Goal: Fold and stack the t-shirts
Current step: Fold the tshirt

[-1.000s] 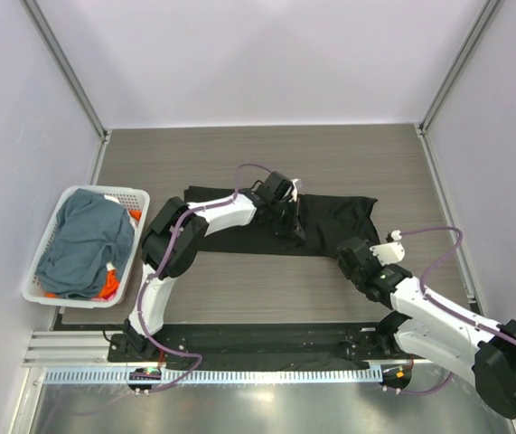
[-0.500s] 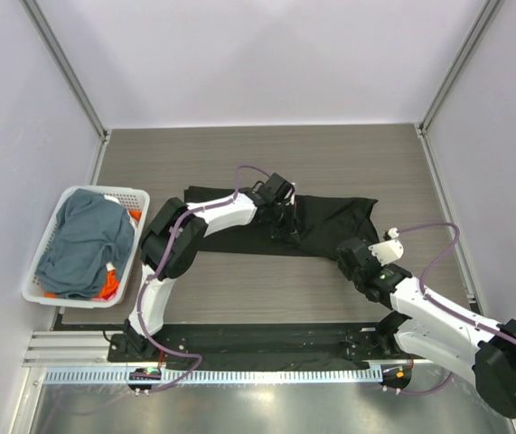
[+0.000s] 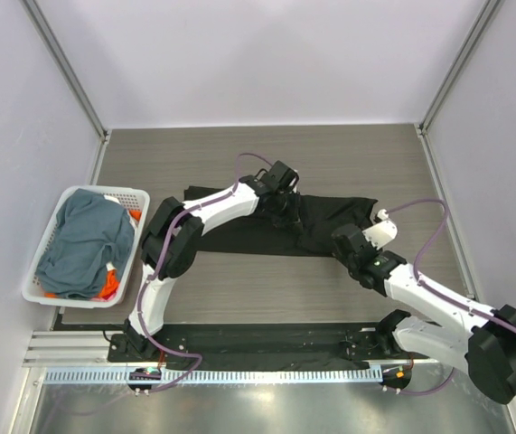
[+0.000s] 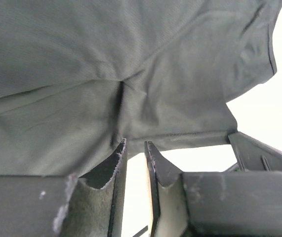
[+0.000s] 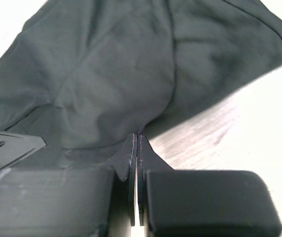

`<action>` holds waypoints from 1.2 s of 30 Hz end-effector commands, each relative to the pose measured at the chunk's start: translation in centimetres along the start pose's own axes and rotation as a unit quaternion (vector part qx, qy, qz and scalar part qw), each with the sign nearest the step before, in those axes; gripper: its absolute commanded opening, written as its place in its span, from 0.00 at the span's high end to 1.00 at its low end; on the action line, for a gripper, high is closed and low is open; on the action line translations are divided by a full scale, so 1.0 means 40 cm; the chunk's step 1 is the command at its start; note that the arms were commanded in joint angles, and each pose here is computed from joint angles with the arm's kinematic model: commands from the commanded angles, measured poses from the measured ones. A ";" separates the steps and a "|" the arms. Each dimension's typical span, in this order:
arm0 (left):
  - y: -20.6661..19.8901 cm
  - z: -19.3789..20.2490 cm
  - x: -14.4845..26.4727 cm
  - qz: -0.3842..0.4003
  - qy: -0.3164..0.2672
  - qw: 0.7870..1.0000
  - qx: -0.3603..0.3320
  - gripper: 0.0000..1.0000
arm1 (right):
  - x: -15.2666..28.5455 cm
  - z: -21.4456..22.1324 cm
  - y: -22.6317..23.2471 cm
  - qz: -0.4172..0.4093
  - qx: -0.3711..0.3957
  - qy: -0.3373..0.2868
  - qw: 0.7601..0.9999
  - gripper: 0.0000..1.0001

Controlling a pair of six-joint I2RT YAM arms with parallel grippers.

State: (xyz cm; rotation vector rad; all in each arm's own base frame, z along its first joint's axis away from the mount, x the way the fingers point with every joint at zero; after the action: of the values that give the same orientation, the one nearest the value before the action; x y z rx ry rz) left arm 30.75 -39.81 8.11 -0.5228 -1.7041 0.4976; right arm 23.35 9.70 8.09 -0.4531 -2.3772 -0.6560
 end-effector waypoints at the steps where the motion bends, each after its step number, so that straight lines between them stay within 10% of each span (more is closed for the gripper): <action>1: 0.015 -0.020 0.003 -0.039 -0.012 0.999 0.001 0.79 | -0.011 -0.058 0.030 0.004 0.028 -0.037 0.999 0.99; 29: 0.207 -0.137 0.130 -0.103 -0.049 0.991 0.063 0.73 | -0.151 -0.116 0.073 0.021 0.064 0.069 0.995 0.99; 36: 0.121 -0.084 0.134 0.003 -0.022 0.999 0.025 0.67 | -0.109 -0.084 0.016 0.029 0.050 0.075 0.996 0.99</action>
State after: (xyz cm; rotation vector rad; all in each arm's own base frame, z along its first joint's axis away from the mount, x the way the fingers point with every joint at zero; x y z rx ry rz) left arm 34.25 -29.51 6.21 -0.2490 -1.7044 0.5054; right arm 29.39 8.09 7.20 -0.3963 -2.2287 -0.4855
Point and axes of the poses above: each gripper's point midway between its finger pads, its own x axis back along the fingers, its own y axis along the line the jaws close on, z = x × y, the point moved 2 cm from there along x, back along the fingers, and after that the axes turned 8 degrees about x, right-handed, at the moved point
